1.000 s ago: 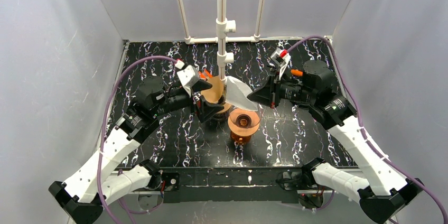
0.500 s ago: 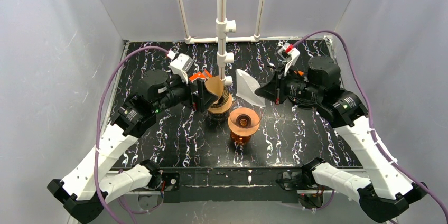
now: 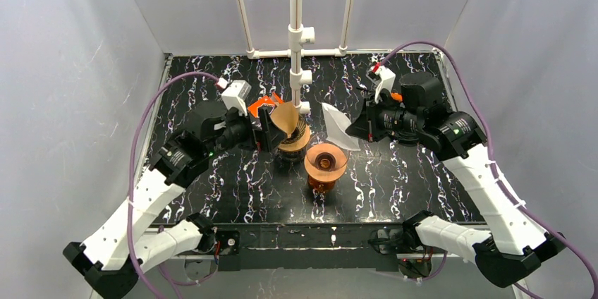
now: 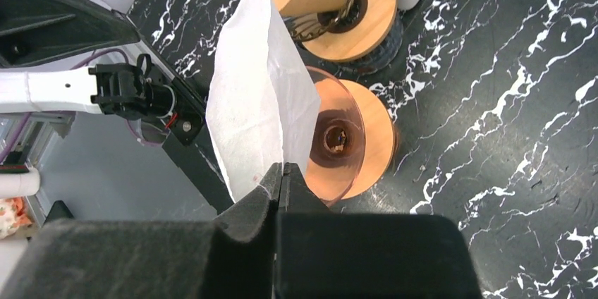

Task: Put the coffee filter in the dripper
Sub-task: Place the coffee filter in the coffee dripper.

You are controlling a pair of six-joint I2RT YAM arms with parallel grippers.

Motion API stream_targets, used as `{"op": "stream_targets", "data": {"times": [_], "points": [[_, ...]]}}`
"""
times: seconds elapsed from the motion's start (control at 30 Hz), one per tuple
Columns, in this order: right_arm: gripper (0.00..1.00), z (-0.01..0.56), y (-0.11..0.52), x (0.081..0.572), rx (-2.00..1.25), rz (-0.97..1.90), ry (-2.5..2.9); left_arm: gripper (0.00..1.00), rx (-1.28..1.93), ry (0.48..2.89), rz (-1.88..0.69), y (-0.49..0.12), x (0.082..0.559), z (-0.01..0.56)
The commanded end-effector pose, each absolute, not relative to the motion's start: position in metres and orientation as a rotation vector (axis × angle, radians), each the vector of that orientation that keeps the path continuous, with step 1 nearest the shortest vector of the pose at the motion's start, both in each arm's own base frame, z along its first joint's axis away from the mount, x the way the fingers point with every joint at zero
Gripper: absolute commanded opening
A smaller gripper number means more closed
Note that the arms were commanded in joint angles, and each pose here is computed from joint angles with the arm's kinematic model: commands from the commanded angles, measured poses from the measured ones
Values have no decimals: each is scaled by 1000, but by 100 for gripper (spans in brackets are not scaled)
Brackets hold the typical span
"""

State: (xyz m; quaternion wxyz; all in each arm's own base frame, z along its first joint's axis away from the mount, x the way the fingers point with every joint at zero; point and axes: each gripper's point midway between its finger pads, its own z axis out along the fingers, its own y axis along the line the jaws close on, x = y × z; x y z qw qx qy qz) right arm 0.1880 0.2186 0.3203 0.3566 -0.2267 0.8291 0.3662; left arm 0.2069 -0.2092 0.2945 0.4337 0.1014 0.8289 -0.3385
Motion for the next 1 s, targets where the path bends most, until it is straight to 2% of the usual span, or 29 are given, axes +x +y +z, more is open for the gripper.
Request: {"op": "stream_targets", "data": {"times": [0.0,0.33,0.7,0.77,0.87,0.97], "points": [[1,323,214,179,-610,936,2170,98,221,2139,-925,-225,204,296],[1,294,215,172,-627,918,2300,98,210,2181,-775,-238,214,300],[1,276,221,181,-597,839,2375,98,286,2158,-739,-270,202,309],[6,275,222,182,-594,834,2383,98,277,2175,-745,-273,199,307],[20,273,226,181,-598,836,2390,98,301,2198,-765,-283,193,305],[25,274,230,179,-610,849,2382,98,320,2219,-778,-293,189,300]]}}
